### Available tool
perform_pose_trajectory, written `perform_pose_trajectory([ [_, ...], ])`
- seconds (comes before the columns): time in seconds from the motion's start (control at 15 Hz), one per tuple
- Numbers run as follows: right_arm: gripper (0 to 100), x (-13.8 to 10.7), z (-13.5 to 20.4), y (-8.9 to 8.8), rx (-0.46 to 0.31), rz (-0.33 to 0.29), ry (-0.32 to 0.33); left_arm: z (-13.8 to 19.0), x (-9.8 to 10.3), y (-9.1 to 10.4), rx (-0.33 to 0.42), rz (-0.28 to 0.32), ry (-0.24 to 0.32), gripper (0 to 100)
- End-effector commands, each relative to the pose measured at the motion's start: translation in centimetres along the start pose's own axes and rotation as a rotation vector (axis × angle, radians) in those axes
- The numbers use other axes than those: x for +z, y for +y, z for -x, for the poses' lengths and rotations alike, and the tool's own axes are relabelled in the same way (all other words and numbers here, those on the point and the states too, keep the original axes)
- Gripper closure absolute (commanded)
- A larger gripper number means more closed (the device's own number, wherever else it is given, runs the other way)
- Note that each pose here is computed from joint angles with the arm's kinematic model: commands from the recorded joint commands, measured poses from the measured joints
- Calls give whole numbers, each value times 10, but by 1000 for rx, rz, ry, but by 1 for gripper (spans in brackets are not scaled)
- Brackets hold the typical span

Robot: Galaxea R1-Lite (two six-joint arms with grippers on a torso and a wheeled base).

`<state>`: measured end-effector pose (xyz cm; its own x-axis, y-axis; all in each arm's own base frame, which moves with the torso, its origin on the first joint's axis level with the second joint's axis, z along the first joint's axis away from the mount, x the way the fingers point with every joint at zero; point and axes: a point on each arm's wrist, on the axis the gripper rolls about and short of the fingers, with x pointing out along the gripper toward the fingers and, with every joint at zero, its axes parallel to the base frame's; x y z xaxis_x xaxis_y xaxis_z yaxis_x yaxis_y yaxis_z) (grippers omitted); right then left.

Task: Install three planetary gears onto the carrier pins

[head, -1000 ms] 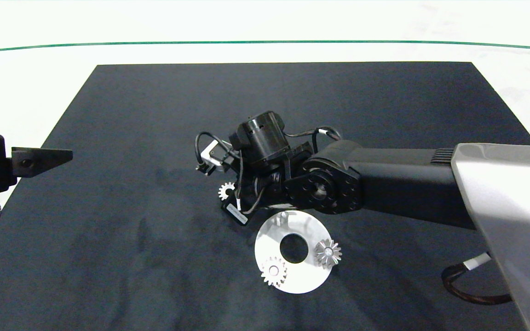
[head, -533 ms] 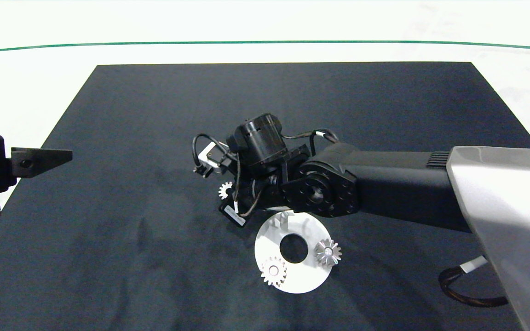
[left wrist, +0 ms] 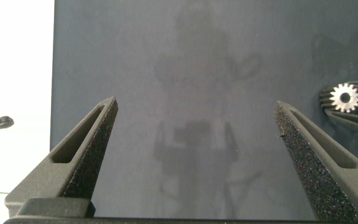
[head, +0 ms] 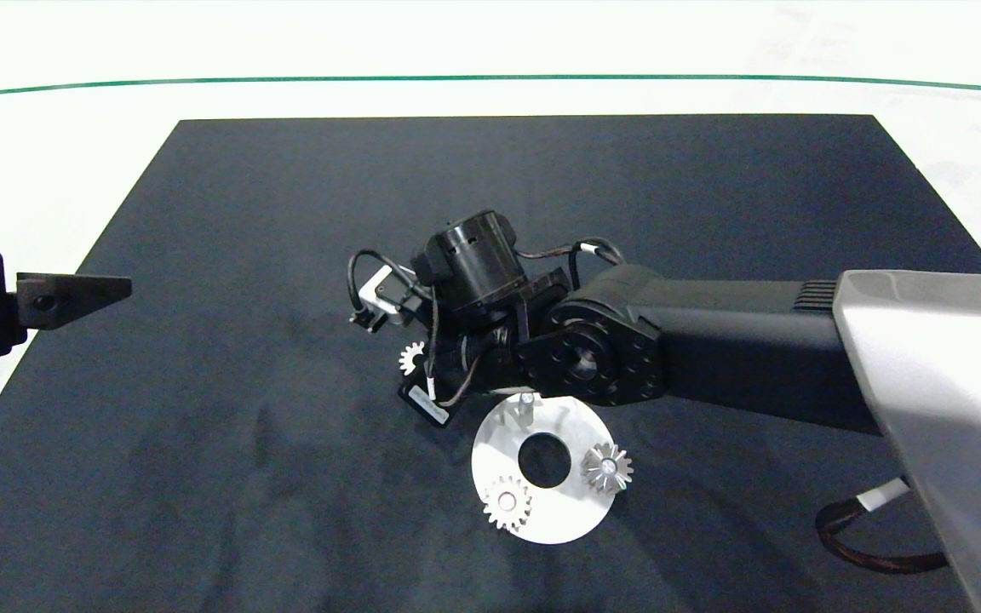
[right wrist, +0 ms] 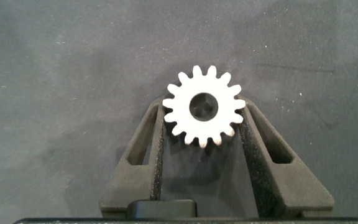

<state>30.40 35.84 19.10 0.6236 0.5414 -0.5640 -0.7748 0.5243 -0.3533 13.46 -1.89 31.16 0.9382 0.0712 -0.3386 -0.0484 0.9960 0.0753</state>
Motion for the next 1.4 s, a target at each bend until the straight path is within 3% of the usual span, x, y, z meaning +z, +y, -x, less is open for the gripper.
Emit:
perform_pose_trajectory([
  [0.07, 78, 9, 35, -8, -29, 2, -32, 1, 0, 0, 0, -3, 1, 0],
  [0.33, 78, -11, 85, -8, -11, 6, 16, 5, 0, 0, -3, -2, -11, 0],
  [0.47, 78, -26, 97, -5, -29, 3, 10, 4, -1, 0, -6, -4, -8, 0],
  [0.6, 78, -32, 99, -5, -79, -8, -20, 4, -1, 0, -8, -5, -8, 0],
  [0.87, 78, -36, 104, -11, -95, -22, -19, 4, -1, 0, -6, -6, -7, 0],
  [1.07, 78, -50, 99, -11, -89, -23, 27, 4, -2, 0, -6, -5, -5, 0],
  [1.4, 78, -55, 99, -10, -81, -32, 42, 4, -2, 0, -6, -7, -4, 0],
])
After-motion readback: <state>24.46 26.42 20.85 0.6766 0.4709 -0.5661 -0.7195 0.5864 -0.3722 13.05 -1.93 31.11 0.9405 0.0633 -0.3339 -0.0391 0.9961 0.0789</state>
